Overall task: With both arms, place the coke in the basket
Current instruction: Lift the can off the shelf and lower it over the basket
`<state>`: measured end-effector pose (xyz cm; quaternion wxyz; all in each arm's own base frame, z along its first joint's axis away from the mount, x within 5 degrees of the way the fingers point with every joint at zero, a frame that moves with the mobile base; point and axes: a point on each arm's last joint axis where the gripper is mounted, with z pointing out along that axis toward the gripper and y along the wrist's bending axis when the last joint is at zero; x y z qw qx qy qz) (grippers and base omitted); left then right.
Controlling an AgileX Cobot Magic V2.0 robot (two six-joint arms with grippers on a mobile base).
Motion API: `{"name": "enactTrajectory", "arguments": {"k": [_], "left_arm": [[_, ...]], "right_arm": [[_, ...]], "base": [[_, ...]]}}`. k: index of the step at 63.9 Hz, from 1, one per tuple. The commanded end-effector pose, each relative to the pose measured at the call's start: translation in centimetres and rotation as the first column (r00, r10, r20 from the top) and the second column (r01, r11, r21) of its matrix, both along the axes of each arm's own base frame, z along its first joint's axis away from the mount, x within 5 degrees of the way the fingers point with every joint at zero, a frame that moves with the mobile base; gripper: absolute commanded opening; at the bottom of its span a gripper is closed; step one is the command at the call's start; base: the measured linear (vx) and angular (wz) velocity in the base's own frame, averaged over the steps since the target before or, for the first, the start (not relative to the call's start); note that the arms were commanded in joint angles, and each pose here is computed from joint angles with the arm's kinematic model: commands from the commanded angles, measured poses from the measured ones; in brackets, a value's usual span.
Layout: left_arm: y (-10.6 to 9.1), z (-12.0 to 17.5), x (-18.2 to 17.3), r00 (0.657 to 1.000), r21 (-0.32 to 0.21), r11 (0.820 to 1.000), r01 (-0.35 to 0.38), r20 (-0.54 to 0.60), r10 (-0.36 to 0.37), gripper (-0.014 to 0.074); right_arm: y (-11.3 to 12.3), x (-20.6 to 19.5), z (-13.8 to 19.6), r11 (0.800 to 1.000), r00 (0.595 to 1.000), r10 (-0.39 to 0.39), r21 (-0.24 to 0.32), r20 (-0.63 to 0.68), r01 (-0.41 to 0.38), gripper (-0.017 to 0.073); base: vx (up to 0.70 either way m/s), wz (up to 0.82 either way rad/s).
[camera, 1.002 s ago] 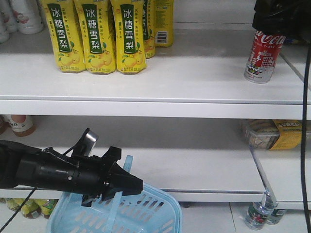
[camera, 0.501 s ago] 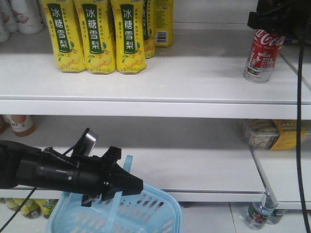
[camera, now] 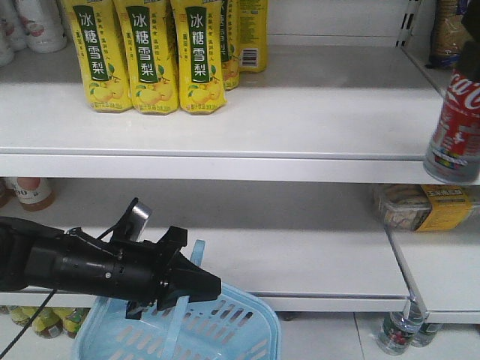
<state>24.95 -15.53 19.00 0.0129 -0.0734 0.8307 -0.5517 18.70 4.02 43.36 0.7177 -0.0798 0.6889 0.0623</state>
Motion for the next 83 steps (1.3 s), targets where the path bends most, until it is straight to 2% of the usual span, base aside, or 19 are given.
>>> {"name": "enactTrajectory", "arguments": {"k": [1, 11, 19, 28, 35, 41, 51, 60, 63, 72, 78, 83], "left_arm": [[-0.4, 2.4, -0.3, 0.999, -0.108, 0.994, 0.010, 0.039, -0.006, -0.0006], [-0.4, 2.4, -0.3, 0.999, -0.108, 0.994, 0.010, 0.039, -0.006, -0.0006], [-0.4, 2.4, -0.3, 0.999, -0.108, 0.994, 0.010, 0.039, -0.006, -0.0006], [-0.4, 2.4, -0.3, 0.999, -0.108, 0.994, 0.010, 0.039, -0.006, -0.0006], [-0.4, 2.4, -0.3, 0.999, -0.108, 0.994, 0.010, 0.039, -0.006, -0.0006], [-0.4, 2.4, -0.3, 0.999, -0.108, 0.994, 0.010, 0.039, -0.006, -0.0006], [-0.4, 2.4, -0.3, 0.999, -0.108, 0.994, 0.010, 0.039, -0.006, -0.0006], [-0.4, 2.4, -0.3, 0.999, -0.108, 0.994, 0.010, 0.039, -0.006, -0.0006], [-0.4, 2.4, -0.3, 0.999, -0.108, 0.994, 0.010, 0.039, -0.006, -0.0006], [-0.4, 2.4, -0.3, 0.999, -0.108, 0.994, 0.010, 0.039, -0.006, -0.0006], [-0.4, 2.4, -0.3, 0.999, -0.108, 0.994, 0.010, 0.039, -0.006, -0.0006], [-0.4, 2.4, -0.3, 0.999, -0.108, 0.994, 0.010, 0.039, -0.006, -0.0006]], "right_arm": [[0.4, -3.6, 3.0, 0.995, 0.973, 0.077, 0.044, 0.217, -0.089, -0.0009], [1.6, -6.4, 2.7, 0.970, 0.964, 0.216, 0.076, 0.157, -0.230, -0.0008], [2.9, -7.2, 1.9, 0.934, 0.941, 0.335, 0.114, 0.049, -0.339, -0.0005], [4.9, -6.6, 0.4, 0.897, 0.897, 0.429, 0.164, -0.102, -0.410, -0.0005], [6.6, -5.3, -1.1, 0.883, 0.859, 0.462, 0.205, -0.220, -0.423, -0.0005], [7.9, -3.8, -2.7, 0.884, 0.820, 0.466, 0.226, -0.332, -0.410, -0.0005], [9.6, -1.9, -5.3, 0.898, 0.759, 0.439, 0.206, -0.482, -0.388, -0.0005], [11.2, -0.4, -8.3, 0.890, 0.685, 0.455, 0.304, -0.569, -0.339, -0.0005], [11.6, 0.0, -9.5, 0.889, 0.671, 0.457, 0.335, -0.584, -0.313, -0.0005], [11.9, 0.7, -14.0, 0.900, 0.633, 0.426, 0.374, -0.646, -0.224, -0.0005], [12.1, 1.1, -16.6, 0.897, 0.611, 0.409, 0.422, -0.678, -0.132, -0.0005], [12.2, 1.5, -18.4, 0.900, 0.598, 0.386, 0.430, -0.703, -0.075, -0.0005]], "base": [[0.00, 0.00], [0.00, 0.00], [0.00, 0.00], [0.00, 0.00], [0.00, 0.00], [0.00, 0.00], [0.00, 0.00], [0.00, 0.00], [0.00, 0.00], [0.00, 0.00], [0.00, 0.00], [0.00, 0.00]]}}
